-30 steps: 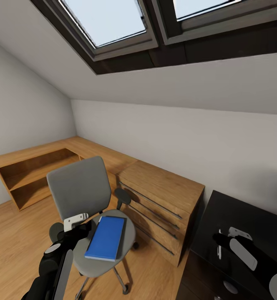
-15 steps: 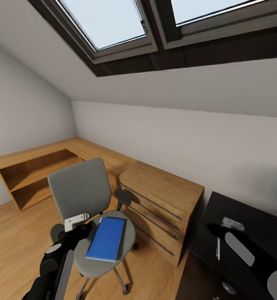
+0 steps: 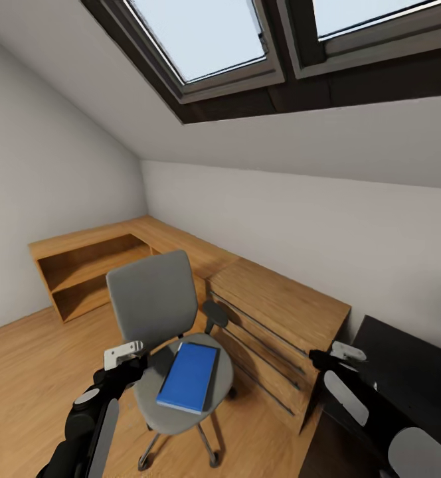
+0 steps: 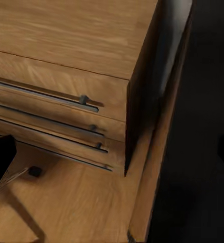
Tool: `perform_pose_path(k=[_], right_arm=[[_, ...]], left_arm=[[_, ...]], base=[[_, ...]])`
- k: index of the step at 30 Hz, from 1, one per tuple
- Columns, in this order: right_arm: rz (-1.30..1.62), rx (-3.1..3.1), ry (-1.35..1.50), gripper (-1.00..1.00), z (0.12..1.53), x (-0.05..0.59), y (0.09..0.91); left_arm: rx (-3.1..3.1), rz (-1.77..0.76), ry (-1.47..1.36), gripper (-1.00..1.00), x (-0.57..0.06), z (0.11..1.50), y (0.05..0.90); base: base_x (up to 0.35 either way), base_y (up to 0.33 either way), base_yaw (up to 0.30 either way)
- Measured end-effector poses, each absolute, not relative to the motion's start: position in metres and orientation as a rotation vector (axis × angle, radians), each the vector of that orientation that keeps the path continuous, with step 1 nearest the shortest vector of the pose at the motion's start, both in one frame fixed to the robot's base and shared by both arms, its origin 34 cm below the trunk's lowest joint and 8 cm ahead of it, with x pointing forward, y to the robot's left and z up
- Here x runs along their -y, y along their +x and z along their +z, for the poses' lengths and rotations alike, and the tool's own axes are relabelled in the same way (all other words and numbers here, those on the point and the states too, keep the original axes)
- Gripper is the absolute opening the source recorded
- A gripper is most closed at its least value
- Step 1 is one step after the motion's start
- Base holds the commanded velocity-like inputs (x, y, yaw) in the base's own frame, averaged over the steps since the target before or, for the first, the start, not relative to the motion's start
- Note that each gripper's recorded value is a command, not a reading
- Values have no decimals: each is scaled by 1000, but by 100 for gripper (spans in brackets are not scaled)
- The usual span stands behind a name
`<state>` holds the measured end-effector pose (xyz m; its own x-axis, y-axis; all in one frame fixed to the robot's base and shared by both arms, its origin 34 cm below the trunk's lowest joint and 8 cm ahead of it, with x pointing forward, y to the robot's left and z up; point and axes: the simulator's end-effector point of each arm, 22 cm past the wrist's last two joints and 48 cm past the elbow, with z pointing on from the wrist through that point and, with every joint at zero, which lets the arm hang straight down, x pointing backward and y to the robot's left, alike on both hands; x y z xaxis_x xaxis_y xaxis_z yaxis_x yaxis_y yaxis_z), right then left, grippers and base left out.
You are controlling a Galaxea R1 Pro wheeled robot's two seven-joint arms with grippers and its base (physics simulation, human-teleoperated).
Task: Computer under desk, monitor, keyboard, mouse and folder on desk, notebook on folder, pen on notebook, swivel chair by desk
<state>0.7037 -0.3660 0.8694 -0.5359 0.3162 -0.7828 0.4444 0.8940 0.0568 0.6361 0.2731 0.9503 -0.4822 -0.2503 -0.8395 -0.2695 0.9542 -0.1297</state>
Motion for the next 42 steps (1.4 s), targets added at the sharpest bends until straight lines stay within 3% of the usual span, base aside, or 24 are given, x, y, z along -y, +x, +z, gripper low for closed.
perform_pose_path(k=[12, 42], right_arm=[[-327, -2082, 416, 100, 888, 311, 713], [-366, -2077, 364, 100, 875, 290, 709]], left_arm=[[-2098, 26, -368, 100, -274, 949, 636], [-2142, 25, -369, 100, -271, 929, 632]], base=[[0, 0, 279], [0, 0, 280]])
